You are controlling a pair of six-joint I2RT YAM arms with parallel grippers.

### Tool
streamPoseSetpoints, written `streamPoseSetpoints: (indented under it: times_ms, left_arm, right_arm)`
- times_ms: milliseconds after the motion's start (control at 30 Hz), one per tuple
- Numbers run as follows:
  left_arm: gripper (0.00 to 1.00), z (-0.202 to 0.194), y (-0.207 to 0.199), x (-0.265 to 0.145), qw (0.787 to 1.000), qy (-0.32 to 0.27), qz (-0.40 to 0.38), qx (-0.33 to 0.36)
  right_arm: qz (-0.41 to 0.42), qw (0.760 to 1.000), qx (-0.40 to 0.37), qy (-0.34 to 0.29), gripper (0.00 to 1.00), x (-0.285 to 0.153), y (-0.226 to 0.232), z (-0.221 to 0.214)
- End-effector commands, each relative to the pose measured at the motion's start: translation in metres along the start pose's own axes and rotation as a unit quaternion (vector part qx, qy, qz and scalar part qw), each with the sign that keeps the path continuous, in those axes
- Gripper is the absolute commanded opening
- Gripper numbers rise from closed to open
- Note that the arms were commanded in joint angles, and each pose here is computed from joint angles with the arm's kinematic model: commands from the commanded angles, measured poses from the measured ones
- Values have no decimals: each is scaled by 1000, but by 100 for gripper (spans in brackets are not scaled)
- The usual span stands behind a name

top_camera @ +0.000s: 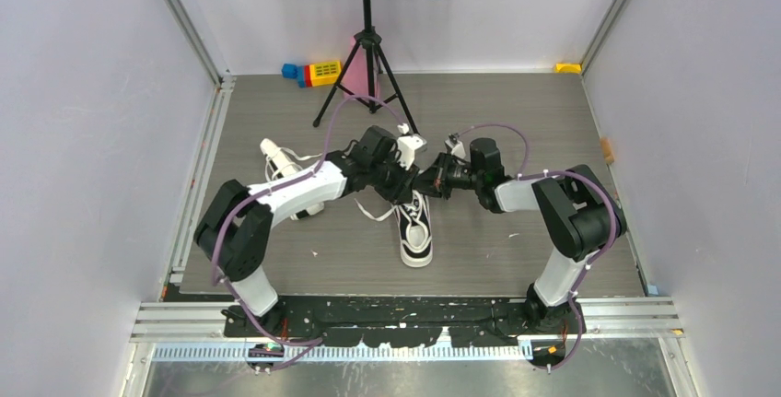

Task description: Tie the shoes

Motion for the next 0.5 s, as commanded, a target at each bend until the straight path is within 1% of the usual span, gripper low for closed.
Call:
streamPoseSetpoints:
  times_ms: [0,67,167,233,267,333,400,433,467]
  left_arm:
    - [45,35,2,-40,996,-77,50,19]
    - [60,33,3,-53,994,-85,69,15]
    - [79,34,11,-74,985,-123,120,-13]
    - [97,36,16,-83,976,-163,139,-50]
    - [99,38,18,-86,971,-181,137,-69]
    - [100,40,25,-90,966,-198,121,-115]
    - [100,40,34,-86,963,-190,92,-169]
    - [97,45,38,-86,959,-183,80,-201]
    - [92,43,41,-81,956,-163,73,-232]
  right_arm:
    - [16,998,-56,31,0,0,19,-12]
    - [5,997,-72,29,0,-2,18,-12]
    - [-21,995,-95,26,0,-4,14,-12]
    - [-24,994,-105,28,0,-6,15,-13]
    - [-23,993,-111,28,0,-7,16,-14]
    - [-28,992,-122,27,0,-9,16,-15]
    - [-35,990,-133,27,0,-11,16,-16]
    - [-38,989,-137,26,0,-13,15,-17]
    - [-41,989,-141,25,0,-14,15,-17]
Point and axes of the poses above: each gripper's point midway between its finger pads, its own x axis out along the fingers, its own y axis along the line the jaws close on, z = x × y, the point moved 2 cm from there along -x, back along the fingers, and after that the axes turned 12 degrees about x, right-handed, at the moved point
